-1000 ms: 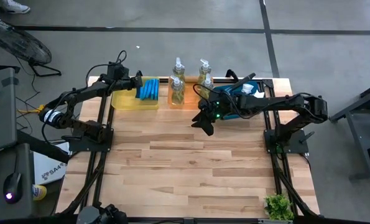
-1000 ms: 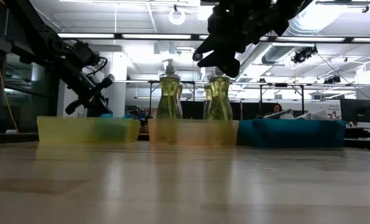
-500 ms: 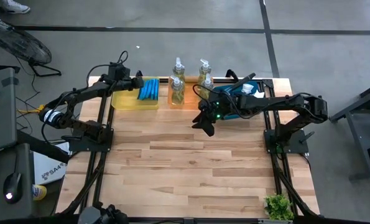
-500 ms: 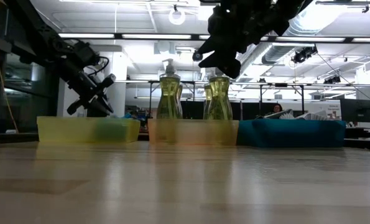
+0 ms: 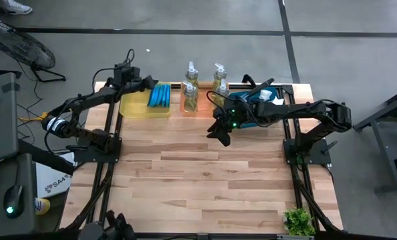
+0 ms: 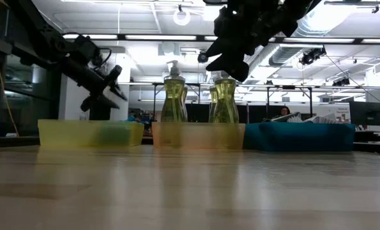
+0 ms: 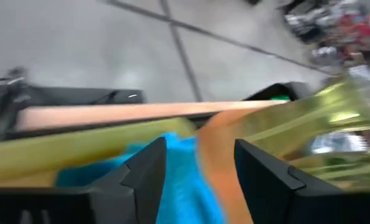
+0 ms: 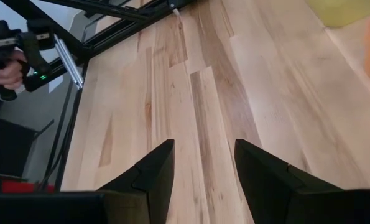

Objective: Pick & Place Kitchen Sink Supplies
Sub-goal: Return to Home Position

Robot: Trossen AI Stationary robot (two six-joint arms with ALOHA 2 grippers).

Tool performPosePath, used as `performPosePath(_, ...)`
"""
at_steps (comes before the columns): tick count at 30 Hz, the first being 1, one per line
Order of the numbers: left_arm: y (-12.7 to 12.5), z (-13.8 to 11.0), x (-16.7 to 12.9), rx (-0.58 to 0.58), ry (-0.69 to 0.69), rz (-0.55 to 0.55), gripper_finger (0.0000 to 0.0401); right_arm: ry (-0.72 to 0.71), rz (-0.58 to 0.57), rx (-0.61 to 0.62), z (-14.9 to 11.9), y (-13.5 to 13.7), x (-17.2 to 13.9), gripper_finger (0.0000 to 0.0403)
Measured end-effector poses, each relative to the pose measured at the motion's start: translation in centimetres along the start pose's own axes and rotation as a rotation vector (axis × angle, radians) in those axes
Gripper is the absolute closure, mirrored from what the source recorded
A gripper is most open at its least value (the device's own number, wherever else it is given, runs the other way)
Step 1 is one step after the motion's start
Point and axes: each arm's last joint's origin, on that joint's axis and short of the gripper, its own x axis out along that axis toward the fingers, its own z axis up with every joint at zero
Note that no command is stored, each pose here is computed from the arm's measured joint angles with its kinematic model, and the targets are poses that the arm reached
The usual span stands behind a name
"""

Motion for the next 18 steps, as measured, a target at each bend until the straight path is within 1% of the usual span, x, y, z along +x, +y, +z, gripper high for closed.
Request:
performPosePath(4,-1.3,1.4,-0.1,0.016,0.010,-0.128,0.0204,0.004,0.014,0.010,0.0,0.2,-0.2,0.0242)
performPosePath(9,-3.2,2.9,-0.7,0.036,0.042,-0.296,0.0208,-0.040,0.011,-0.024,0.5,1.0,-1.8,0.0242)
performPosePath(14,-6.5,2.8,-2.1,0.120,0.004,-0.374,0.0221,-0.091,0.004,-0.090,1.0,2.2,-4.4,0.0242)
performPosePath(18,-9.4,1.9,-3.4,0.187,-0.037,-0.406,0.0236,-0.107,0.004,-0.119,0.8,3.3,-6.9,0.0242)
